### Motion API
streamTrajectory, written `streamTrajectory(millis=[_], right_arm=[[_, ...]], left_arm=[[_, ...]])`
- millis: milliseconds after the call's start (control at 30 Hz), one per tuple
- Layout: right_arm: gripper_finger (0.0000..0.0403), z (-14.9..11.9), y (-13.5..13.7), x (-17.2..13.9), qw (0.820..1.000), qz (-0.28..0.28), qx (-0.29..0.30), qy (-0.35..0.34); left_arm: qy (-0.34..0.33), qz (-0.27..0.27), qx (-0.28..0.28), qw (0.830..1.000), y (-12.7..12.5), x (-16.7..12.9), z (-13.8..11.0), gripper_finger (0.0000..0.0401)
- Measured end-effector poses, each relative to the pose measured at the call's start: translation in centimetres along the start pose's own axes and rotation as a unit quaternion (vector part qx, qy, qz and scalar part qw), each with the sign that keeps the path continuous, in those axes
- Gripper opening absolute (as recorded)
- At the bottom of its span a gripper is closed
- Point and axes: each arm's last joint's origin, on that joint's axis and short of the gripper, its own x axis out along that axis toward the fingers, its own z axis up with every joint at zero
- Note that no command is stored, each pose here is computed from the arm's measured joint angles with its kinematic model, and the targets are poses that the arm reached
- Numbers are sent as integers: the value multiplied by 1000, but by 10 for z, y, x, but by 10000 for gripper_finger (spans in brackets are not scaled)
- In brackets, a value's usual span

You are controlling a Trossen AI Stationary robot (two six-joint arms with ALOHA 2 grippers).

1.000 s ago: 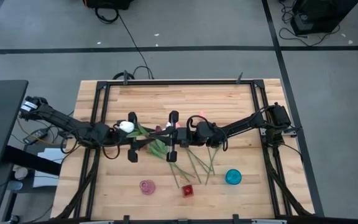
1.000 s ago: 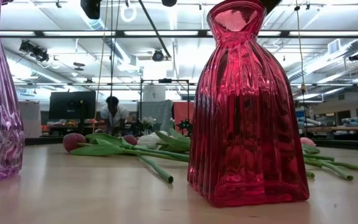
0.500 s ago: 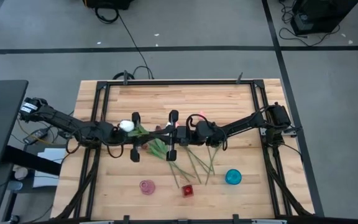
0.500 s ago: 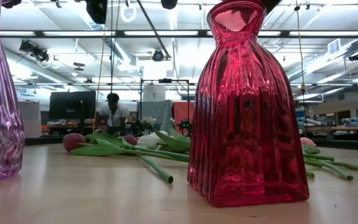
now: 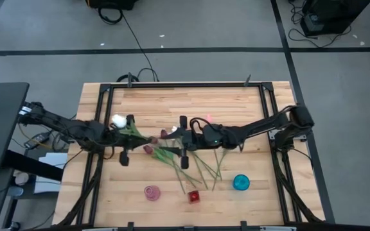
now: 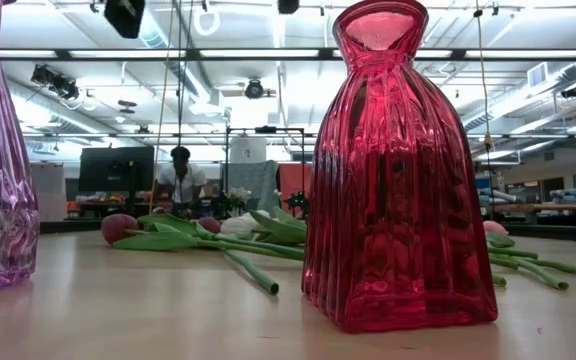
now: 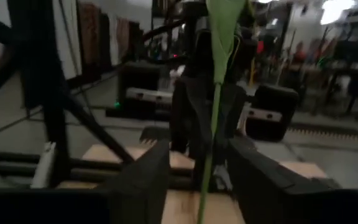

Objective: Sort flowers into vase by color
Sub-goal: Put the right white flower into the pink vase

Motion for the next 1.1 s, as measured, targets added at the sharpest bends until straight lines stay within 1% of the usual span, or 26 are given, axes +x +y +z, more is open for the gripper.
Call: streamTrajectory(millis=[100, 167, 267, 367, 467, 633, 767, 900, 967, 1100], right_arm=[[202, 13, -2, -14, 999, 4, 20, 32], [210, 18, -3, -22, 998, 4, 30, 59], [214, 22, -3, -33, 995, 4, 37, 94], [213, 24, -3, -41, 991, 5, 45, 126], [210, 22, -4, -46, 986, 1, 54, 156], [209, 17, -8, -48, 982, -44, 45, 178], [209, 15, -14, -48, 979, -57, 47, 188], [209, 14, -16, -48, 978, -60, 47, 194], [209, 13, -17, -49, 977, -63, 53, 198], [209, 12, -22, -48, 976, -70, 56, 200]], left_arm=[[3, -49, -16, 999, 1, -14, 3, 3], [4, -74, -25, 997, 2, -22, 5, 3], [12, -90, -34, 995, 3, -30, 5, 3], [34, -111, -43, 992, 2, -33, 9, 4], [66, -133, -56, 987, -3, -29, 12, 4], [117, -154, -43, 980, -18, -17, 22, 4], [117, -184, -38, 975, -32, -11, 34, 5], [118, -229, -32, 966, -47, -6, 34, 5], [121, -244, -29, 962, -54, -5, 32, 5], [130, -227, -15, 965, -64, 2, 25, 5]])
